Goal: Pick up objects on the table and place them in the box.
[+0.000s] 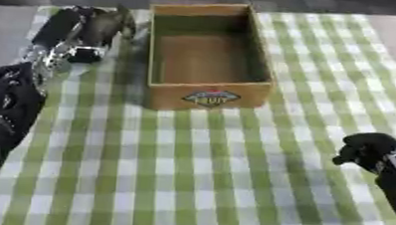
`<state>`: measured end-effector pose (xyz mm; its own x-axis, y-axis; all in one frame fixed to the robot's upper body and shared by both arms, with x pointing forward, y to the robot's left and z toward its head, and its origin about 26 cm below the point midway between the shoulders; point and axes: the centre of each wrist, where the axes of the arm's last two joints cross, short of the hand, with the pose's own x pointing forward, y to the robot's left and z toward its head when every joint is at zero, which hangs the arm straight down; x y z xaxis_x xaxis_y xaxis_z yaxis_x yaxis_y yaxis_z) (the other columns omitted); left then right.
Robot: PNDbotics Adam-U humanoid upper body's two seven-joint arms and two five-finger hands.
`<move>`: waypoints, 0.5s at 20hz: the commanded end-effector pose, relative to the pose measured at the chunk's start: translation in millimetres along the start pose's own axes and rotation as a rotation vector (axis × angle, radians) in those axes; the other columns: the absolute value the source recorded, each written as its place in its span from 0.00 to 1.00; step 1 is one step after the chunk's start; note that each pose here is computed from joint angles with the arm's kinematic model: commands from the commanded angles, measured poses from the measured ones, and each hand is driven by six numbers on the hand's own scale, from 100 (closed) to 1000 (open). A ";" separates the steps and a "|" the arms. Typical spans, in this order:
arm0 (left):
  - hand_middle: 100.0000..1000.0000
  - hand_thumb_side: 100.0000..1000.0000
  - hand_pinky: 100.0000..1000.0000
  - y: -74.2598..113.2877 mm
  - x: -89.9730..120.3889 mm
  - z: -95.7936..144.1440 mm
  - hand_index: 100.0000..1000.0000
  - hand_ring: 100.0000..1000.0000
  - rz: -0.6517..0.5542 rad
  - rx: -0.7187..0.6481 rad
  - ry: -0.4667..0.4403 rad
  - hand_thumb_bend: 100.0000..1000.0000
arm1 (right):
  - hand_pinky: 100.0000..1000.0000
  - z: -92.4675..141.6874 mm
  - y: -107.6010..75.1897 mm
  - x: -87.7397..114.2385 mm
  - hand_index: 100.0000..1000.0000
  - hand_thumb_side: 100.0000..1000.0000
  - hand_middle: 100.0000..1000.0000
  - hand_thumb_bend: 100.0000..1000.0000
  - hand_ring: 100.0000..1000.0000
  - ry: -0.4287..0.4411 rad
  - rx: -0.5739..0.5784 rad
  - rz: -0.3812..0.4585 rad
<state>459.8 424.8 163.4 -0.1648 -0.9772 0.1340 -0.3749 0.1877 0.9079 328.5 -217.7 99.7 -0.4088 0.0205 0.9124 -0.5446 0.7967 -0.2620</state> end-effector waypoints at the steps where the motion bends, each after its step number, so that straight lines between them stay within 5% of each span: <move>1: 0.23 0.21 0.27 37.4 -7.0 -9.7 0.27 0.26 -0.006 0.070 -0.022 0.00 | 0.62 0.0 -4.3 4.6 0.67 0.82 0.50 0.00 0.52 -0.010 -0.002 0.017; 10: 0.22 0.25 0.27 66.7 12.6 -24.3 0.26 0.26 0.099 0.112 -0.127 0.00 | 0.62 1.3 -4.7 3.6 0.67 0.82 0.49 0.00 0.52 -0.006 -0.003 0.012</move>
<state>458.8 416.3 207.0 -0.2973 -0.9340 0.1982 -0.4047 0.3113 0.8598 327.3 -218.7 97.3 -0.4017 0.0217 0.9155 -0.5444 0.7983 -0.2577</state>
